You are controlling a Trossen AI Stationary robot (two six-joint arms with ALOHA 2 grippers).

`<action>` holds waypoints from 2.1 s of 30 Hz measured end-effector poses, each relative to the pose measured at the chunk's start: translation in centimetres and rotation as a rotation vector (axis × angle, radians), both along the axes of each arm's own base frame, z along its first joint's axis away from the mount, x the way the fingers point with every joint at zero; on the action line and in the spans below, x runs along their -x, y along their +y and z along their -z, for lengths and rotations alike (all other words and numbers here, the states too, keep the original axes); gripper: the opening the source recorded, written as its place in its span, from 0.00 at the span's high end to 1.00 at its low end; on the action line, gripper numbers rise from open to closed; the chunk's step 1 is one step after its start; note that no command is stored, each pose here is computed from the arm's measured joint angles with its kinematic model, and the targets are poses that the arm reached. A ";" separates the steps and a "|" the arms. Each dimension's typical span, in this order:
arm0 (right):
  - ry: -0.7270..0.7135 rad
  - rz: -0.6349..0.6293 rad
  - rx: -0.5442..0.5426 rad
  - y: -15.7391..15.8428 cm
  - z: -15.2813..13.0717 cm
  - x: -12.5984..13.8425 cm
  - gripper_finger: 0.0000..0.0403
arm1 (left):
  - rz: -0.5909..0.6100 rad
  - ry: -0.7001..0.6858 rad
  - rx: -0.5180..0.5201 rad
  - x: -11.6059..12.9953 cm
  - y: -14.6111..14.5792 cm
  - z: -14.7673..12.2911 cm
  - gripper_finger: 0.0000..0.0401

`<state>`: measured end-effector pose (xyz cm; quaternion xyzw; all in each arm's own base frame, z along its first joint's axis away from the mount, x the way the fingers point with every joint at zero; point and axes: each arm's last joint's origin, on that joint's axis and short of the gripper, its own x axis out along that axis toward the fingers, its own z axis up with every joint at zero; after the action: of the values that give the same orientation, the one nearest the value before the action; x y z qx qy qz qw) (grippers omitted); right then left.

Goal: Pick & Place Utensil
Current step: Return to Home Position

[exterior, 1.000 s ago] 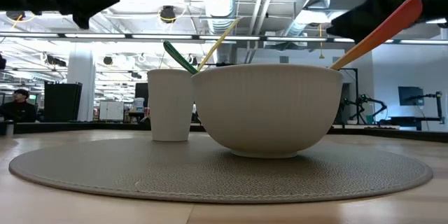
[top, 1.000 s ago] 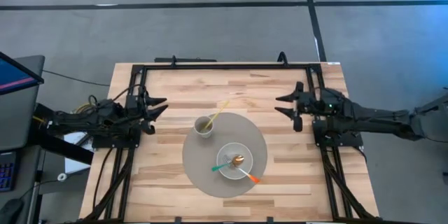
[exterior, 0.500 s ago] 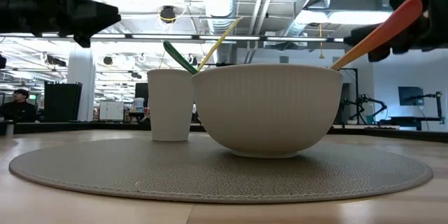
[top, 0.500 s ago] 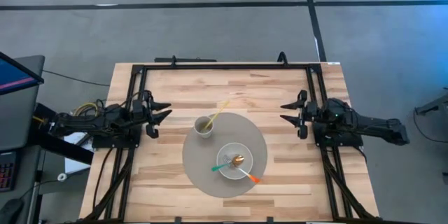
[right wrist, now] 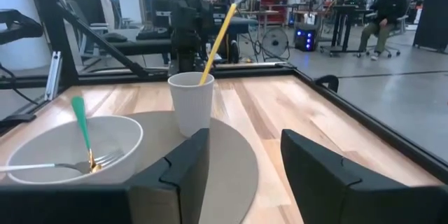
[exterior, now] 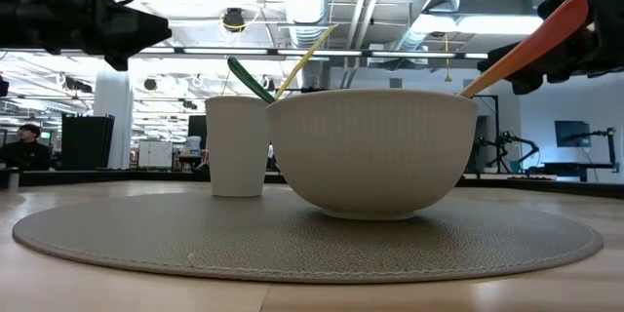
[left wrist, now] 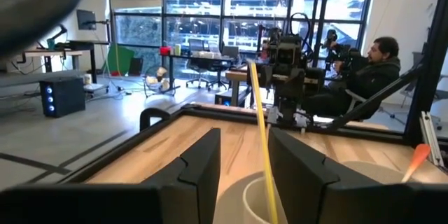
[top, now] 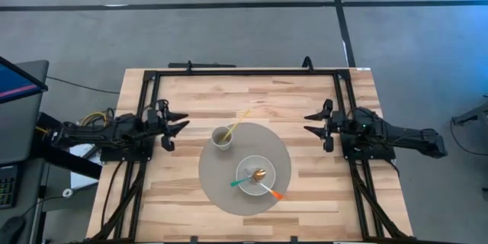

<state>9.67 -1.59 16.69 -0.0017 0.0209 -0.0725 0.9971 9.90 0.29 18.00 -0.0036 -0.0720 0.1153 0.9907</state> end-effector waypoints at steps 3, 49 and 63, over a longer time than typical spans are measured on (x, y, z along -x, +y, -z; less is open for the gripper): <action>0.000 0.000 0.000 0.0 0.0 0.0 0.57 | 0.000 0.016 -0.001 -0.1 0.0 0.1 0.70; 0.004 0.000 -0.001 0.0 0.0 0.0 0.57 | 0.000 0.105 -0.006 -0.8 0.0 0.9 0.70; 0.004 0.000 -0.001 0.0 0.0 0.0 0.57 | 0.000 0.105 -0.006 -0.8 0.0 0.9 0.70</action>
<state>9.67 -1.59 16.66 -0.0014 0.0231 -0.0726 0.9971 10.68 0.25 17.14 0.0054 -0.0201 0.1152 0.9931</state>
